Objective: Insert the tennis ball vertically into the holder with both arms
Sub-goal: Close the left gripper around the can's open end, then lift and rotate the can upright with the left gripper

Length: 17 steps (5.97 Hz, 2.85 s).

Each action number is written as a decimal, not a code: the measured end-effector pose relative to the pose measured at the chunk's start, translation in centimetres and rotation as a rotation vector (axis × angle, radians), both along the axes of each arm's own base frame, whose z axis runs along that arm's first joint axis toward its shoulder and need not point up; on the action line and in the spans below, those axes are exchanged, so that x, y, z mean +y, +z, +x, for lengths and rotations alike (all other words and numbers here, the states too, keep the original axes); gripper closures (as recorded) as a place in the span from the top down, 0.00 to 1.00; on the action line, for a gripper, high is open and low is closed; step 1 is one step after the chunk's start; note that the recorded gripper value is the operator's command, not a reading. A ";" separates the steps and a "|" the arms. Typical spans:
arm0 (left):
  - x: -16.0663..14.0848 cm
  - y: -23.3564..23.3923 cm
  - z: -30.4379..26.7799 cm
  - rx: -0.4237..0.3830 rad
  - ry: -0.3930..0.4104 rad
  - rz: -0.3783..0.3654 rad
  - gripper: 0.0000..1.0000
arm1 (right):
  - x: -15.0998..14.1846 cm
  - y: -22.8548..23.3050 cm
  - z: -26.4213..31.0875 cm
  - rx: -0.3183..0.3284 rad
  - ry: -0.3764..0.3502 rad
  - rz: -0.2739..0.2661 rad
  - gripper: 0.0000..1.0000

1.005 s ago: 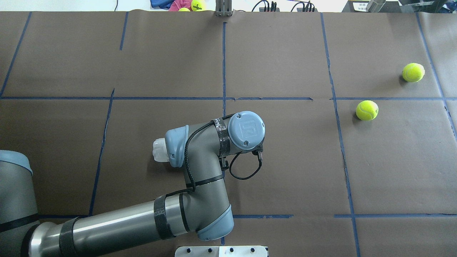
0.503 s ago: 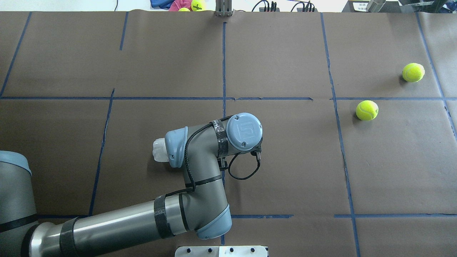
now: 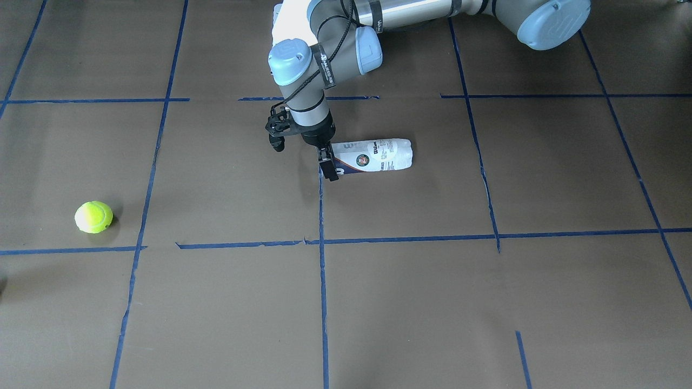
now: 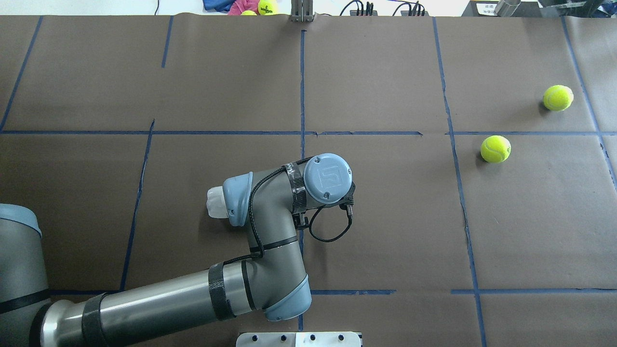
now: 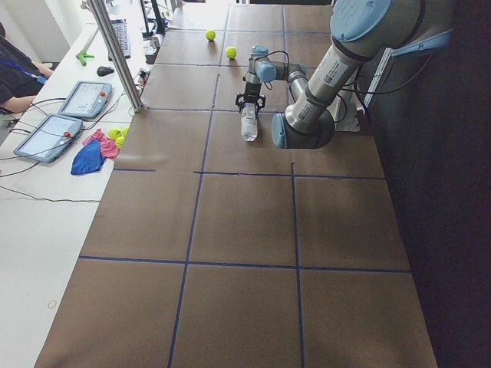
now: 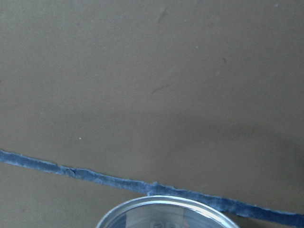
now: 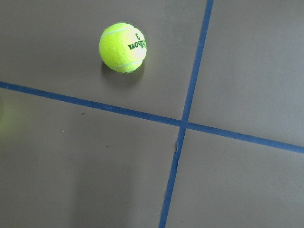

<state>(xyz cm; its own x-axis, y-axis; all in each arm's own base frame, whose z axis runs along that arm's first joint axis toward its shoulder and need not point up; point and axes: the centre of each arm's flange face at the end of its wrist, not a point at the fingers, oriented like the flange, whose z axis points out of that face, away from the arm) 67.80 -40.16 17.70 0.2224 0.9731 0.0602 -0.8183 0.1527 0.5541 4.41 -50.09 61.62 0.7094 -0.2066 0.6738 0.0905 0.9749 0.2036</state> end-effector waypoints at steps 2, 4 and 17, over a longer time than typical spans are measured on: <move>-0.1 -0.7 -0.5 0.014 0.002 0.008 0.87 | 0.0 0.0 0.0 0.000 0.000 0.000 1.00; -0.6 -3.9 -2.9 0.079 -0.007 0.030 0.85 | 0.0 0.0 -0.1 0.000 -0.001 0.000 1.00; -3.8 -12.3 -24.1 1.211 -0.144 0.020 0.81 | -0.5 -0.8 -0.2 -0.001 -0.001 0.014 1.00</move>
<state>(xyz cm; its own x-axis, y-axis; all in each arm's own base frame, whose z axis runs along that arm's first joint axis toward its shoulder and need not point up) 43.71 -44.00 5.44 0.2514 0.9360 -0.2464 0.2525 0.1823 0.9503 4.22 -50.57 60.81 0.7087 -0.2171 0.6713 0.0917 0.9718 0.2174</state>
